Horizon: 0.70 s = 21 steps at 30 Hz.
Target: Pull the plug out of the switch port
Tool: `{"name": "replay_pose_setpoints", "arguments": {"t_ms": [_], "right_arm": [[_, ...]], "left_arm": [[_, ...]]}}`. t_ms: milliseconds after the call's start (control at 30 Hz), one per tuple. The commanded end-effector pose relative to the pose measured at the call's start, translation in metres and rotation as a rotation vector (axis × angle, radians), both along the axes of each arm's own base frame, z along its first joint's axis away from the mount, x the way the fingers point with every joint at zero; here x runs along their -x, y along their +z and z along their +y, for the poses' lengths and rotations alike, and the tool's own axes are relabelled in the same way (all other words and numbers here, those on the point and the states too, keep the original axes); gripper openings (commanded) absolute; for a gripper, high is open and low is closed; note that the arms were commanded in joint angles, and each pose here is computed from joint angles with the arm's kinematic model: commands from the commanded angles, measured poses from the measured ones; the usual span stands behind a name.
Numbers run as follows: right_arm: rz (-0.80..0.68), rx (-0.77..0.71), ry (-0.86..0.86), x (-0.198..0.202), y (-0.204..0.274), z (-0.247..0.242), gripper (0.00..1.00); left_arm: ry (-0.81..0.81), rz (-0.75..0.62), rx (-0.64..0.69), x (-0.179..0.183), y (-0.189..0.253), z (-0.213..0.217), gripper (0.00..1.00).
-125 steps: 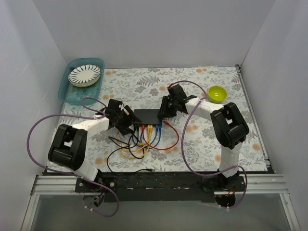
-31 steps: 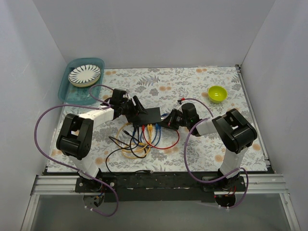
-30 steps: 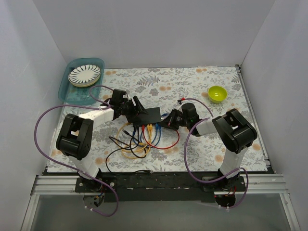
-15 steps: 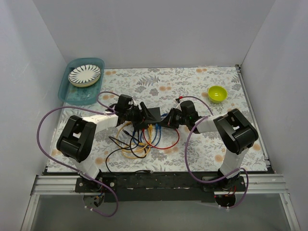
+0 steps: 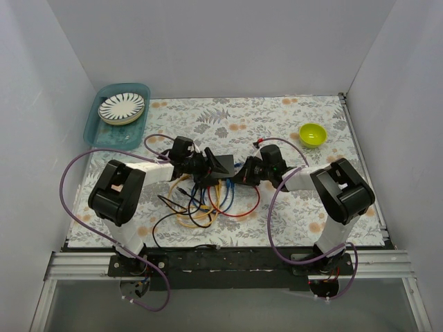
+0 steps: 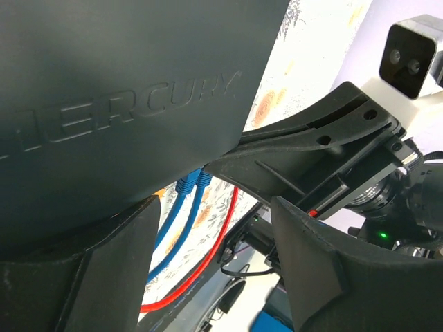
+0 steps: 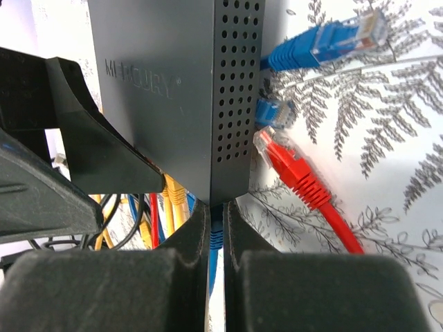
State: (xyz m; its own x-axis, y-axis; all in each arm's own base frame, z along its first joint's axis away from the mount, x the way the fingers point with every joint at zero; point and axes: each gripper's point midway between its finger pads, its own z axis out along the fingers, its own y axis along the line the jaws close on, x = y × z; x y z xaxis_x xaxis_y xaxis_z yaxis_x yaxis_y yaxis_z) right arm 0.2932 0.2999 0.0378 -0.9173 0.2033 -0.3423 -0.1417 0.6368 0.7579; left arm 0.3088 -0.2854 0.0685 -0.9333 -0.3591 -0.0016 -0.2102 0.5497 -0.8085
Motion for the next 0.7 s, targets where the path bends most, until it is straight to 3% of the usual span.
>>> {"name": "replay_pose_setpoints", "arguments": {"t_ms": [0,667], "right_arm": [[0.073,0.085,0.061,0.035,-0.021,-0.017,0.01],[0.189,0.091,0.233,0.085,-0.035,-0.018,0.01]], "left_arm": [[0.063,-0.008,-0.087,-0.014,-0.025,0.008,0.66],[0.101,-0.063,-0.027,-0.040,0.009,-0.004,0.65]]}}
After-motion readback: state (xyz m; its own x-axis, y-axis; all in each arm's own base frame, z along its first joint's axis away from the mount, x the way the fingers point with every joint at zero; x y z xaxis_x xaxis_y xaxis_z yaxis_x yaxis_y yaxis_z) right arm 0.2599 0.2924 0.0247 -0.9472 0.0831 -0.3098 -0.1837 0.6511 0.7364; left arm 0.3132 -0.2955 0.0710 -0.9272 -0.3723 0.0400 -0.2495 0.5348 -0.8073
